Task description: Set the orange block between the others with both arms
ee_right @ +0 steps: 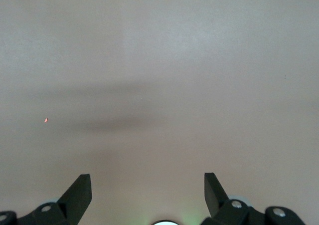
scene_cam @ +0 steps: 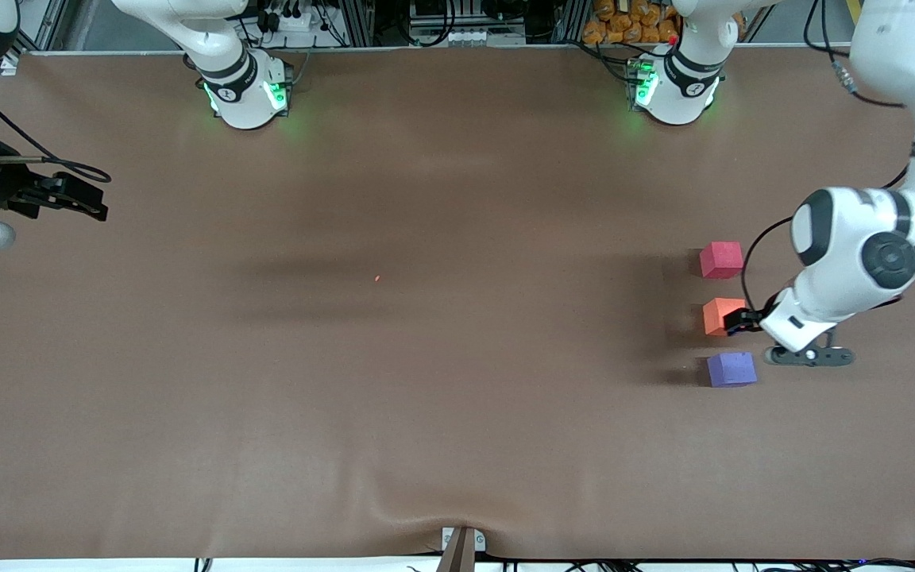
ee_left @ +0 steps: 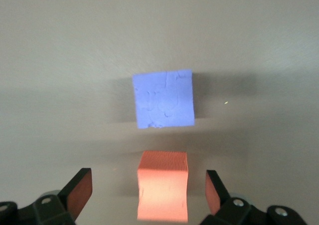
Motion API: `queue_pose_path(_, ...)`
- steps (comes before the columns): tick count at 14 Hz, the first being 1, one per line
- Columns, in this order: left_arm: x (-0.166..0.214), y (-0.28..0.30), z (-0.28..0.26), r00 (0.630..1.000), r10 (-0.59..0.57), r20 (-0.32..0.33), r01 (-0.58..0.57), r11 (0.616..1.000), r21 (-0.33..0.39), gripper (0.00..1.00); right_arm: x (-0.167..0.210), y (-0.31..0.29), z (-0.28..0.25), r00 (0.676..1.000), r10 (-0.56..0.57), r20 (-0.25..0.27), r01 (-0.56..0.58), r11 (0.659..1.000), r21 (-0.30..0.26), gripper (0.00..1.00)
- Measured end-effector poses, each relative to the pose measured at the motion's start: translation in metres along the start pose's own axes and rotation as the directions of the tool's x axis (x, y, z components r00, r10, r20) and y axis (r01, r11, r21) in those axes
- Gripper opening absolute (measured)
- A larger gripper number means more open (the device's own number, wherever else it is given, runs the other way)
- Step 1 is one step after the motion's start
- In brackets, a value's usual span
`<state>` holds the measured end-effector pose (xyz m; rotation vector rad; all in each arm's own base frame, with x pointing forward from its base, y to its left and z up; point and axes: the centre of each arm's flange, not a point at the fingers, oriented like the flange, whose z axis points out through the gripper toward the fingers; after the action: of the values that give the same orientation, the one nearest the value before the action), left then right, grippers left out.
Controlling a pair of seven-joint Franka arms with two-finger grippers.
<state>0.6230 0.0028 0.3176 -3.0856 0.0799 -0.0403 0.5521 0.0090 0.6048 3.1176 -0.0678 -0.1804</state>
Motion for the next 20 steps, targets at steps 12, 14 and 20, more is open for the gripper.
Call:
queue_pose_path(12,-0.013,0.051,-0.269,0.998,0.054,0.017,-0.055,0.997,0.06,1.0,0.0,0.0,0.0,1.0,0.0,0.001,0.0,1.0,0.0,1.0)
queue_pose_path(14,-0.018,0.05,-0.285,0.999,0.05,-0.003,-0.05,0.997,0.066,1.0,0.0,0.0,0.0,1.0,0.0,0.0,0.0,1.0,0.0,1.0)
queue_pose_path(20,-0.038,0.045,-0.321,0.999,0.014,-0.038,-0.014,1.0,-0.022,1.0,0.0,0.0,0.0,1.0,0.0,0.0,0.0,1.0,0.0,1.0)
